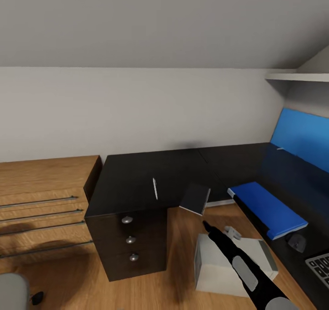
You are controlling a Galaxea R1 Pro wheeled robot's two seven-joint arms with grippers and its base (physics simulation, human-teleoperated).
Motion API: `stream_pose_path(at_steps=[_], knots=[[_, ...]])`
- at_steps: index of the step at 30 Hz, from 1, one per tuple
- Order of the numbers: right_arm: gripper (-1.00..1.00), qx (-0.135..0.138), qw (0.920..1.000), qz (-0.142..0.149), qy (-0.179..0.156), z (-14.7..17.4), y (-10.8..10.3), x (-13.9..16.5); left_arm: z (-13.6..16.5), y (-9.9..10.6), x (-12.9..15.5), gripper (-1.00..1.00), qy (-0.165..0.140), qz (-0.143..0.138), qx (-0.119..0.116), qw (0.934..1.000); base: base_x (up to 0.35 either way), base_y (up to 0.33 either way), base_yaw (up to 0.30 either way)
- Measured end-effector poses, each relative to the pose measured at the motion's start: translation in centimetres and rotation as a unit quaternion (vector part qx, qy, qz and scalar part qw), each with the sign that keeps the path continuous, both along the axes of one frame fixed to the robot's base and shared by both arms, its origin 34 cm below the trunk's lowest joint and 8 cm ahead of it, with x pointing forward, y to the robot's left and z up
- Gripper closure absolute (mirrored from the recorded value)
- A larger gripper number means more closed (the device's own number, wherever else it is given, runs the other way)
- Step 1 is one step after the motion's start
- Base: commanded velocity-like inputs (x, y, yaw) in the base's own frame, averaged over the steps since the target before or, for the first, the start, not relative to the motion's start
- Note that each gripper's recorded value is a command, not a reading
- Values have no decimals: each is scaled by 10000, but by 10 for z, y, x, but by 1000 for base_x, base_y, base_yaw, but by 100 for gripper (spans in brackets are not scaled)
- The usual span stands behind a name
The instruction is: In the bedroom, organize the workspace by keeping the computer under the desk, ensuring the monitor is on the desk, placing the keyboard on the desk next to the monitor, placing the mouse on the desk next to the keyboard, moving the folder from the swivel chair onto the desk next to the mouse, stacking the notebook on top of the folder with the pen on top of the notebook, and positioning the swivel chair next to the desk.
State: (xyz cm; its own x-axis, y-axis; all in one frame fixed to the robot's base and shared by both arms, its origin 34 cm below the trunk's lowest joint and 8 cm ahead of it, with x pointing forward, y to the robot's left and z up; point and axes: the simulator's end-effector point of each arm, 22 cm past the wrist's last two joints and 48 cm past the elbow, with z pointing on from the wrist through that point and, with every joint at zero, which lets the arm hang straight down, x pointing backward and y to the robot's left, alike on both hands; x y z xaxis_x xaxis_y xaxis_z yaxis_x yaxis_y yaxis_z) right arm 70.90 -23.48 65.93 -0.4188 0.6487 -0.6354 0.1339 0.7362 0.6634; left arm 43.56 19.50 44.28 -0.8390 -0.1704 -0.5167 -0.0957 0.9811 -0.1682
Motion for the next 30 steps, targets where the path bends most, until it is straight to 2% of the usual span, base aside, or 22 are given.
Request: stream_pose_path(at_steps=[4,10,16,20,26,30], knots=[[-100,229,9987,437,-94,0,10,-4,-2,-8,21,-100,98,-92,-171,9998,0,0,0],[-100,527,9937,927,-355,4,21,-9,-9,-11,31,-100,55,-130,-219,9997,0,0,0],[-100,611,9916,1055,-440,-2,25,-11,-15,-9,40,-100,-164,-144,-174,9996,0,0,0],[-100,621,9912,1076,-457,-9,24,-12,-20,0,44,-100,-282,-139,-99,9995,0,0,0],[-100,570,9913,1082,-481,-13,15,-13,-25,4,44,-100,-314,-126,-63,9994,0,0,0],[-100,632,9889,1206,-593,-7,16,-14,-26,5,44,-100,-309,-118,-57,9994,0,0,0]])
